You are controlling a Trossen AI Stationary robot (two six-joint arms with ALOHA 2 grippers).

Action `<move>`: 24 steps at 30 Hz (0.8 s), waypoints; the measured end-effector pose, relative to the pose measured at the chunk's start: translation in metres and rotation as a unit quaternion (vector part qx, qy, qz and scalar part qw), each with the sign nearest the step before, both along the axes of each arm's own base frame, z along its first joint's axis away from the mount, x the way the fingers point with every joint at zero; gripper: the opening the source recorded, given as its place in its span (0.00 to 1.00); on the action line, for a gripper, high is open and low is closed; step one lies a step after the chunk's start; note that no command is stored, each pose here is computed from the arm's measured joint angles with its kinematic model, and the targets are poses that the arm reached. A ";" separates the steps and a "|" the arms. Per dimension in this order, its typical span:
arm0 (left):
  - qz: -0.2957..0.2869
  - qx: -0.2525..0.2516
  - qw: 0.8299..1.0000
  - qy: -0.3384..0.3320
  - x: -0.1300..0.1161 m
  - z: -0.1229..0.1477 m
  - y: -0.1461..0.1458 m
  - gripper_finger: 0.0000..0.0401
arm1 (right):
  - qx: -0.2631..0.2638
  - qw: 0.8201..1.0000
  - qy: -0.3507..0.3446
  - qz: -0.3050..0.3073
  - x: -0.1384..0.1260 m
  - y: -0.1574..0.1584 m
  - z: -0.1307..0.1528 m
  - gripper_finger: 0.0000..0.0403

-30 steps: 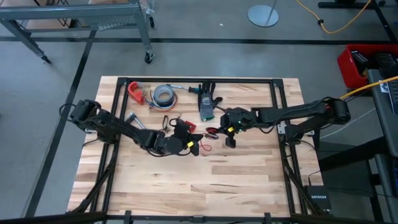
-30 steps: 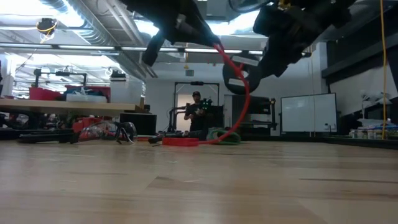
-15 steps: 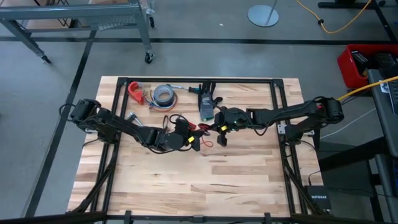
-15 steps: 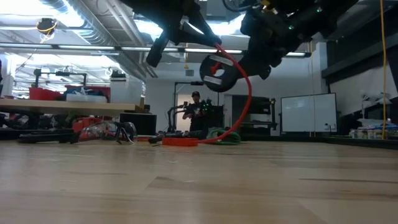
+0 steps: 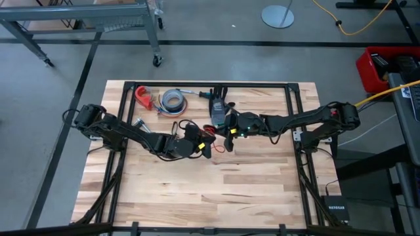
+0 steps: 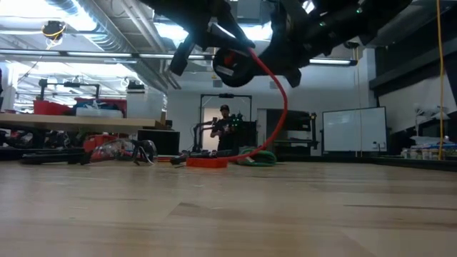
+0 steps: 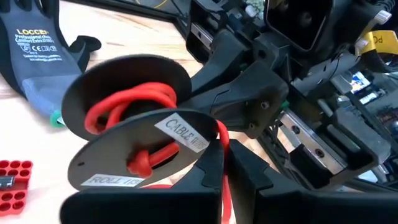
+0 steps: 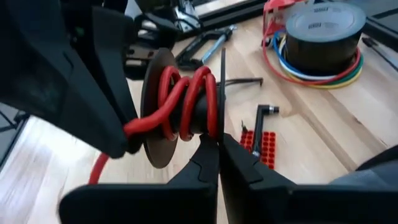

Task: Coil cords
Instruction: Coil the orange wire into the black spool

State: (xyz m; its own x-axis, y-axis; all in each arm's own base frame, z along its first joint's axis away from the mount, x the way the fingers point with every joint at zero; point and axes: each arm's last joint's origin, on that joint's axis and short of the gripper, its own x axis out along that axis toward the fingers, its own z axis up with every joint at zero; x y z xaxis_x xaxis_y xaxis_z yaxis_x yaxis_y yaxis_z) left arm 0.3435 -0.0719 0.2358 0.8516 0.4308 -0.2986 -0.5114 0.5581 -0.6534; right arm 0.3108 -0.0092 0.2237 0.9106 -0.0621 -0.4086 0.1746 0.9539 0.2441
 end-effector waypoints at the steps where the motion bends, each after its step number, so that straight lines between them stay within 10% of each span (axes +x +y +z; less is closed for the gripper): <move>1: 0.001 0.000 1.000 0.000 0.000 0.000 0.000 0.00 | -0.001 1.000 -0.004 -0.002 0.000 0.000 0.001 0.01; 24: -0.023 0.055 0.998 0.027 -0.001 0.001 -0.004 0.01 | 0.020 0.997 -0.078 -0.017 0.005 -0.001 0.013 0.01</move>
